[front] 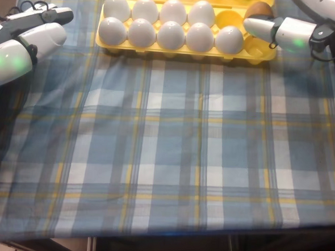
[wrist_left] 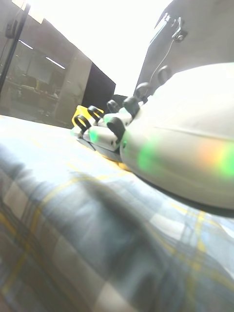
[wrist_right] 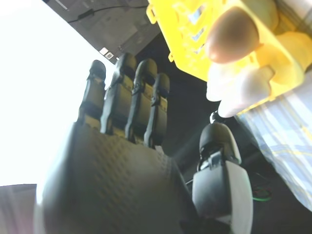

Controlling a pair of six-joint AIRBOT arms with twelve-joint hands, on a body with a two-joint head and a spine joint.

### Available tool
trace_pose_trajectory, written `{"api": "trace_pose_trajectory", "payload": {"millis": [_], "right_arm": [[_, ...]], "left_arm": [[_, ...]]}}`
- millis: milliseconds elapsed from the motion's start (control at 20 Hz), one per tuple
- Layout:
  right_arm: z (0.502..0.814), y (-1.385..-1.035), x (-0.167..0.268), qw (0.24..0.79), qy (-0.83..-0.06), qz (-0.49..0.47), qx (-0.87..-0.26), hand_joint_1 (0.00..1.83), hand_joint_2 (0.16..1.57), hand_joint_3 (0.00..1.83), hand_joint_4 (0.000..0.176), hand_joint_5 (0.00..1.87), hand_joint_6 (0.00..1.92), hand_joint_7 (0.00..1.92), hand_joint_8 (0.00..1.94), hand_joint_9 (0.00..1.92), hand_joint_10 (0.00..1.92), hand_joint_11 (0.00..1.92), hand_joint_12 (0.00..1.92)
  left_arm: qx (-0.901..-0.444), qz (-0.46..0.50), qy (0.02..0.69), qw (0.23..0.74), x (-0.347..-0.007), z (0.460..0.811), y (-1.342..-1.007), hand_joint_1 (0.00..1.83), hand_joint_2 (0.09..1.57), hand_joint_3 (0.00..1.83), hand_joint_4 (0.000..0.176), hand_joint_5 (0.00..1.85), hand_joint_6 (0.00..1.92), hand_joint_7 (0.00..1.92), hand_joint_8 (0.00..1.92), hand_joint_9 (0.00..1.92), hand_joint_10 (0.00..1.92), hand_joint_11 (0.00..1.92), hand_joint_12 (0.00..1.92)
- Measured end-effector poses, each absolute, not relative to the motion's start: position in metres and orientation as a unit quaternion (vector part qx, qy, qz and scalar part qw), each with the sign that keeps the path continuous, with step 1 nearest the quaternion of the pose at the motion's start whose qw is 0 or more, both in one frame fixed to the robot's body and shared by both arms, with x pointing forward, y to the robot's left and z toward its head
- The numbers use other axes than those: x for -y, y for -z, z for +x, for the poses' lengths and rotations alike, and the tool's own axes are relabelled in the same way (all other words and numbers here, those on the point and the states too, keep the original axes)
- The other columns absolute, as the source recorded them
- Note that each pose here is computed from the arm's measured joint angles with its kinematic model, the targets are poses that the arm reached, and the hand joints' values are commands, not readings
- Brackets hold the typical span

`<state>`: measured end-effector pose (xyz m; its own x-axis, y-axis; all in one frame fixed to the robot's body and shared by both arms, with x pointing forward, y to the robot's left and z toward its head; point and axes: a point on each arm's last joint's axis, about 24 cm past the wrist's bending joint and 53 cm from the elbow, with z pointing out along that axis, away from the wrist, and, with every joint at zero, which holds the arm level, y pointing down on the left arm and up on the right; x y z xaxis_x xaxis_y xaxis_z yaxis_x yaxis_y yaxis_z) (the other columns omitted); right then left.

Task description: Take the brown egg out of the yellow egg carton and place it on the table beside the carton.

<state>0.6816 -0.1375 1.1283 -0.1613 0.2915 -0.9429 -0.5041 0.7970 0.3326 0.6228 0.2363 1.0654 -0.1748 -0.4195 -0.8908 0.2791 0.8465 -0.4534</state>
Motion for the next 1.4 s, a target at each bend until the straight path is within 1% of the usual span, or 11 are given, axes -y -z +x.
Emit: {"api": "trace_pose_trajectory", "payload": {"millis": [150,200,600,800,1000,1050,1100,1150,1200,1250,1400], "right_arm": [[0.686,-1.118,0.138,0.633,-0.300,-0.082,-0.709,0.38,1.25,0.00,0.000,0.66,0.01,0.72,0.01,0.50,0.01,0.08,0.02],[0.688,-1.116,0.139,0.630,-0.296,-0.083,-0.713,0.44,1.23,0.00,0.000,0.69,0.01,0.75,0.01,0.51,0.01,0.09,0.03],[0.708,-1.101,0.145,0.622,-0.277,-0.079,-0.728,0.57,1.22,0.00,0.000,0.70,0.00,0.76,0.00,0.51,0.00,0.10,0.03],[0.707,-1.095,0.141,0.616,-0.277,-0.082,-0.733,0.60,1.21,0.00,0.000,0.72,0.01,0.77,0.00,0.53,0.01,0.13,0.03],[0.707,-1.096,0.141,0.617,-0.278,-0.082,-0.732,0.77,1.17,0.00,0.000,0.84,0.01,0.86,0.01,0.64,0.01,0.23,0.08],[0.708,-1.099,0.140,0.618,-0.280,-0.081,-0.730,0.95,1.15,0.00,0.125,0.90,0.87,0.95,0.01,0.74,0.01,0.28,0.10],[0.708,-1.099,0.139,0.619,-0.280,-0.082,-0.729,0.97,1.17,0.00,0.140,0.86,1.11,0.98,0.01,0.76,0.01,0.27,0.09],[0.708,-1.102,0.137,0.620,-0.284,-0.080,-0.727,0.99,1.17,0.00,0.110,0.86,1.16,1.01,0.01,0.78,0.01,0.27,0.09],[0.708,-1.105,0.135,0.622,-0.286,-0.080,-0.725,1.16,1.14,0.00,0.054,0.91,1.11,1.00,0.72,0.79,0.00,0.27,0.08],[0.707,-1.107,0.132,0.622,-0.289,-0.080,-0.723,1.19,1.14,0.00,0.039,0.92,1.13,0.95,0.94,0.79,0.00,0.29,0.09],[0.698,-1.111,0.123,0.621,-0.301,-0.086,-0.719,1.19,1.15,0.00,0.042,0.90,1.14,0.95,1.00,0.84,0.02,0.29,0.09]], "left_arm": [[-0.716,-0.048,0.273,0.641,-0.236,0.623,-1.065,0.12,1.28,0.00,0.007,0.49,0.00,0.24,0.00,0.04,0.00,0.00,0.00],[-0.716,-0.048,0.274,0.641,-0.236,0.623,-1.066,0.12,1.28,0.00,0.000,0.49,0.00,0.24,0.00,0.03,0.00,0.00,0.00],[-0.716,-0.050,0.275,0.640,-0.234,0.622,-1.064,0.13,1.28,0.00,0.003,0.49,0.00,0.23,0.00,0.03,0.00,0.00,0.00],[-0.715,-0.051,0.274,0.641,-0.235,0.623,-1.064,0.10,1.28,0.00,0.014,0.47,0.00,0.21,0.00,0.03,0.00,0.00,0.00],[-0.715,-0.051,0.274,0.641,-0.235,0.623,-1.064,0.09,1.28,0.00,0.004,0.47,0.00,0.21,0.00,0.02,0.00,0.00,0.00],[-0.715,-0.051,0.274,0.641,-0.236,0.623,-1.064,0.11,1.28,0.00,0.000,0.48,0.00,0.22,0.00,0.03,0.00,0.00,0.00],[-0.715,-0.051,0.274,0.641,-0.235,0.623,-1.064,0.10,1.28,0.00,0.001,0.48,0.00,0.22,0.00,0.03,0.00,0.00,0.00],[-0.715,-0.052,0.274,0.641,-0.236,0.623,-1.064,0.10,1.28,0.00,0.002,0.48,0.00,0.22,0.00,0.03,0.00,0.00,0.00],[-0.715,-0.052,0.274,0.641,-0.236,0.623,-1.064,0.10,1.28,0.00,0.006,0.48,0.00,0.22,0.00,0.03,0.00,0.00,0.00],[-0.715,-0.052,0.274,0.641,-0.236,0.623,-1.064,0.10,1.28,0.00,0.004,0.48,0.00,0.22,0.00,0.02,0.00,0.00,0.00],[-0.715,-0.052,0.274,0.641,-0.236,0.623,-1.064,0.09,1.28,0.00,0.013,0.48,0.00,0.22,0.00,0.02,0.00,0.00,0.00]]}}
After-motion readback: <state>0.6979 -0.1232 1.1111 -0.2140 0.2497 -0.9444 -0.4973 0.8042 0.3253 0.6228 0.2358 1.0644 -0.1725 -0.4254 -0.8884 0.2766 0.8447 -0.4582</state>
